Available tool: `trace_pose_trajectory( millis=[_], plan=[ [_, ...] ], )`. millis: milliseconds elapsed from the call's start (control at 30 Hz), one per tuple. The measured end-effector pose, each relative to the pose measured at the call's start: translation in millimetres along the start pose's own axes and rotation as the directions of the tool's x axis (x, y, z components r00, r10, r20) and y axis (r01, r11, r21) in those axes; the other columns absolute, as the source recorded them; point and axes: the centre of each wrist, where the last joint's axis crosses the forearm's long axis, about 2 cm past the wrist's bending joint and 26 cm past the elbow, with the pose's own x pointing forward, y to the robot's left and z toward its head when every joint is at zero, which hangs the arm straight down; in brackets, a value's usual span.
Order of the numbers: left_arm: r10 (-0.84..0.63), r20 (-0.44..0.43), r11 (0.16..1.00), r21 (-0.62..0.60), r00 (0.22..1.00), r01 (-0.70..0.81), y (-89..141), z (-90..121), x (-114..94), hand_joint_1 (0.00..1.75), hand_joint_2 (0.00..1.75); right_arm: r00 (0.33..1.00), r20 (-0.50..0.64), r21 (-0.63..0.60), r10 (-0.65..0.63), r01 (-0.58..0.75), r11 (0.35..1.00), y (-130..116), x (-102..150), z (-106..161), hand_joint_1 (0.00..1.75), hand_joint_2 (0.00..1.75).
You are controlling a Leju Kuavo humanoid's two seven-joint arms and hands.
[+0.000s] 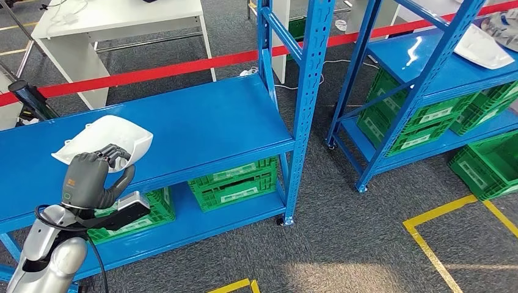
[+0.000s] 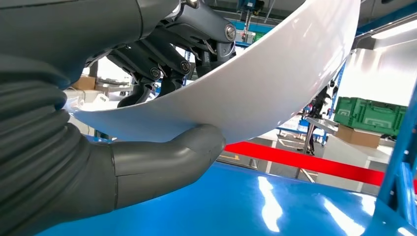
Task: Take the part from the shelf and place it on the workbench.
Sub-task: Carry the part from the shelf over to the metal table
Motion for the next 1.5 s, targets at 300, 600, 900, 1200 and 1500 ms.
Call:
trace_pose_trajectory(
  millis=[300, 600, 900, 1200, 1500],
  plan=[
    [0.008, -0.012, 1.0, -0.019, 1.0, -0.008, -2, 4, -1, 1.62, 1.75, 1.0, 0.0, 0.0, 0.002, -0.002, 1.0, 0, 0, 0, 0.0, 0.0],
    [0.015, -0.032, 1.0, -0.024, 0.999, -0.016, -2, 8, -2, 1.62, 1.75, 1.0, 0.001, -0.006, -0.011, 0.011, 1.0, 0, 1, 0, 0.0, 0.0],
    [0.039, -0.093, 0.999, -0.025, 0.995, -0.042, -11, 33, 0, 1.62, 1.75, 1.0, 0.006, -0.007, -0.011, 0.011, 1.0, -1, 3, 1, 0.0, 0.0],
    [0.05, -0.119, 0.998, -0.019, 0.992, -0.052, -12, 49, -4, 1.62, 1.75, 1.0, 0.006, -0.02, -0.018, 0.018, 1.0, -1, 4, 1, 0.0, 0.0],
    [0.053, -0.124, 0.998, -0.023, 0.991, -0.056, -13, 49, -3, 1.62, 1.75, 1.0, 0.008, -0.015, -0.013, 0.013, 1.0, -1, 4, 1, 0.0, 0.0]
  ],
)
